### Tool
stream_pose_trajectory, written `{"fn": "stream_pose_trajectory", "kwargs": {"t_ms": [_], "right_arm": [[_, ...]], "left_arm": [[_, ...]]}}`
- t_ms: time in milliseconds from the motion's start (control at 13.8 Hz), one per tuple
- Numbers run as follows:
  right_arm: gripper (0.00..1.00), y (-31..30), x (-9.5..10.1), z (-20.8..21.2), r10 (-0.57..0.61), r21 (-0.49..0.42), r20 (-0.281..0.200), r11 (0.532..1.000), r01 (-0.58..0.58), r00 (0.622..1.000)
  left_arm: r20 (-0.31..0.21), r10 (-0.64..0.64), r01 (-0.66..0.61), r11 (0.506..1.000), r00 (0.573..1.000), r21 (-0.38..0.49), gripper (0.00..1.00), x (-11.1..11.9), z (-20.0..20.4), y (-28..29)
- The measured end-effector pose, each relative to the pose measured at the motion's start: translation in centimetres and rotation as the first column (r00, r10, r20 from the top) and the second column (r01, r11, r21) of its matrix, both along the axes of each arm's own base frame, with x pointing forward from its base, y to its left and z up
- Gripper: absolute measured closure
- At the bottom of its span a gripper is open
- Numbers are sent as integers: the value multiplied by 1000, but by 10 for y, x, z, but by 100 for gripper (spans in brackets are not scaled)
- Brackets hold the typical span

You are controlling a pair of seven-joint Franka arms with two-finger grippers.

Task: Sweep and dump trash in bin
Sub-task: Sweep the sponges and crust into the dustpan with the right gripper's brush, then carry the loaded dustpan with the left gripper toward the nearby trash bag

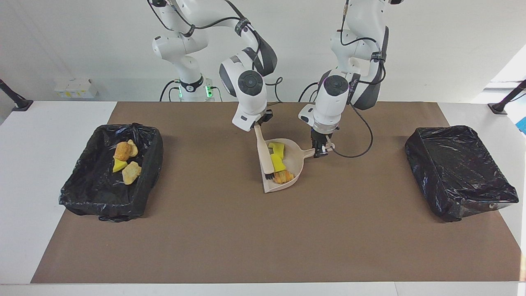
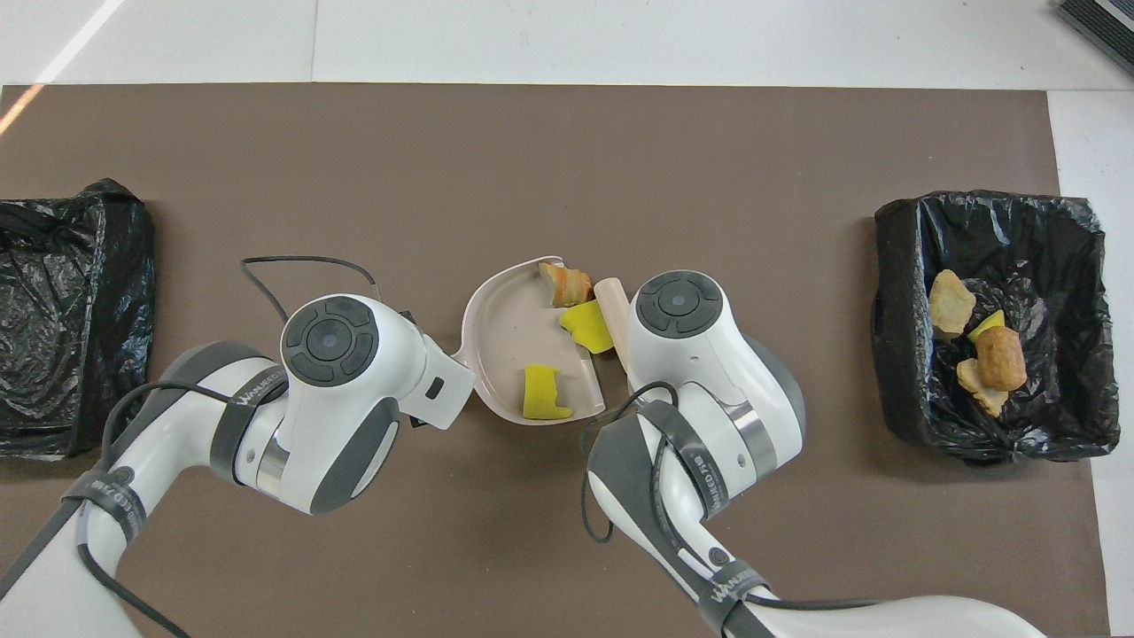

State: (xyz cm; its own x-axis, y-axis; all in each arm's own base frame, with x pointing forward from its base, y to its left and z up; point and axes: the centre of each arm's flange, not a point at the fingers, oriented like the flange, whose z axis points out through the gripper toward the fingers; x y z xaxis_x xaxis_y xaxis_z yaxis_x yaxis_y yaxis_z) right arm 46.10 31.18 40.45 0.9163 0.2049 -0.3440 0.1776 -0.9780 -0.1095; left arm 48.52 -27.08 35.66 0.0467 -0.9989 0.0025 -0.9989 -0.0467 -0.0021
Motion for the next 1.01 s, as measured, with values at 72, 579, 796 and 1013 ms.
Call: {"fn": "stream_pose_trajectory", "kwargs": {"t_ms": [72, 579, 796, 1013], "right_arm": [[74, -11, -1, 16, -16, -7, -7, 1000, 16, 1000], [74, -71, -47, 95, -112, -117, -97, 988, 101, 989], [74, -65, -85, 65, -126, -121, -74, 986, 116, 989], [74, -30, -107, 35, -158, -68, -13, 985, 157, 987]], "left_arm": [[-7, -2, 2, 1000, 1000, -12, 69, 2, 0, 3], [-27, -20, 18, 996, 999, -84, 69, 25, 6, 47], [-49, -19, 13, 991, 999, -135, 69, 38, 34, 81], [-59, -30, 21, 988, 998, -152, 69, 49, 71, 111]]}}
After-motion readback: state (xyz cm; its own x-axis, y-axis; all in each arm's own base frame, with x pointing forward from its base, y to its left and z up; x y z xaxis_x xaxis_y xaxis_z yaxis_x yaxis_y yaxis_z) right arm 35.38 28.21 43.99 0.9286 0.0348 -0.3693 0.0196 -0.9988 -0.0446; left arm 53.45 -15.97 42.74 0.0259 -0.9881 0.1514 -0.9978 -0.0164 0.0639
